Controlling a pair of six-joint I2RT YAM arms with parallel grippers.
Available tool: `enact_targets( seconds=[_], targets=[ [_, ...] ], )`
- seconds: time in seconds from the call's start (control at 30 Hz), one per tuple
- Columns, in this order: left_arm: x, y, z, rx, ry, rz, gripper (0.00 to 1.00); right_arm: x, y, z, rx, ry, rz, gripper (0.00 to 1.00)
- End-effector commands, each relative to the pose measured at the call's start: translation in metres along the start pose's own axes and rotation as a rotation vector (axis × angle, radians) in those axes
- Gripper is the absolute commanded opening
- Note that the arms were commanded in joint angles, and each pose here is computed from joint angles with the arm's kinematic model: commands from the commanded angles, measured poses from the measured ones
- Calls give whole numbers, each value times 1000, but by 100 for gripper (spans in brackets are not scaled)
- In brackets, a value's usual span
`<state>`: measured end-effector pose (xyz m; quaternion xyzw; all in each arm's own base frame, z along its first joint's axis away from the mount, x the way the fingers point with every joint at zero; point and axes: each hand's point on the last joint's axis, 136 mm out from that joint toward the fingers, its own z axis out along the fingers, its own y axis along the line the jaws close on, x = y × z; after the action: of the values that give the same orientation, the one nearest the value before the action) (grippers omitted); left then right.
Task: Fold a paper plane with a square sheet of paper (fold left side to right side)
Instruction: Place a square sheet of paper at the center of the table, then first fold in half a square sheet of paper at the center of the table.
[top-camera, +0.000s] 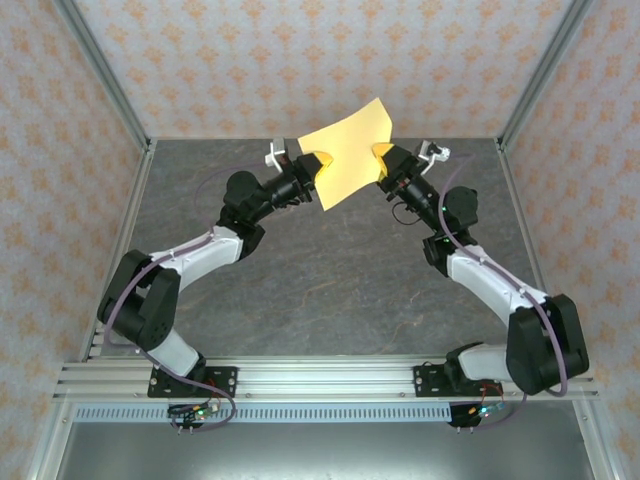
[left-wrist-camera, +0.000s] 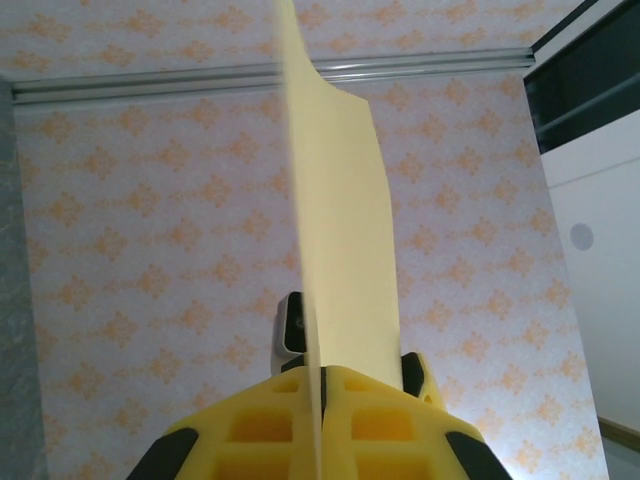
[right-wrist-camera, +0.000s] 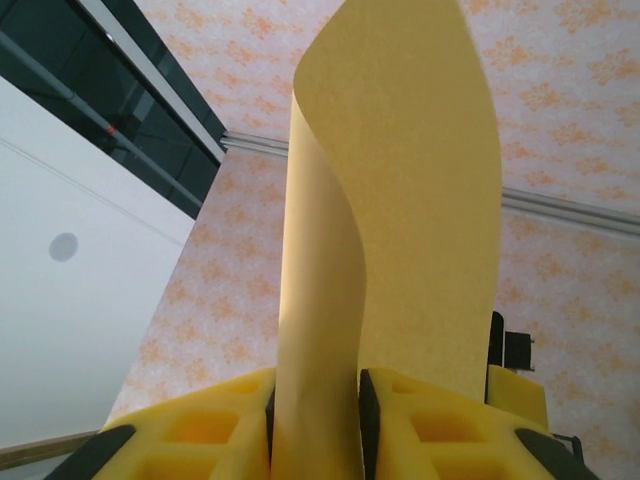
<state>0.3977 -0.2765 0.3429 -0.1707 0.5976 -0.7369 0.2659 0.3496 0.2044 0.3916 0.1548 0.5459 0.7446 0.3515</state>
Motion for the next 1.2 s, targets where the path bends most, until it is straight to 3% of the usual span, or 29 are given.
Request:
enact_targets(
  seconds=[0.0,0.13,0.23,0.3,0.37,0.53,0.7,0.9,1.17],
  targets=[
    [9,16,-7,-103,34,72,0,3,-16,-15,123,8,-89,37],
    [24,63,-22,-375,155,181,0,-1,-51,-55,481,-4,-320,57],
    [30,94,-47,-576,238,290,0,-11,-66,-97,745,-16,-516,66],
    [33,108,-58,-636,292,309,0,-15,-75,-118,864,-13,-593,70],
    [37,123,-64,-671,339,306,0,-14,-82,-128,922,12,-615,70],
    [44,185,-86,-830,450,278,0,4,-108,-123,893,114,-537,70],
    [38,234,-113,-996,477,277,0,30,-150,-114,882,231,-386,54],
    [31,246,-123,-1045,457,267,0,63,-211,-102,945,356,-237,32],
    [29,250,-136,-1088,419,247,0,89,-282,-98,1072,465,-120,24]
  ],
)
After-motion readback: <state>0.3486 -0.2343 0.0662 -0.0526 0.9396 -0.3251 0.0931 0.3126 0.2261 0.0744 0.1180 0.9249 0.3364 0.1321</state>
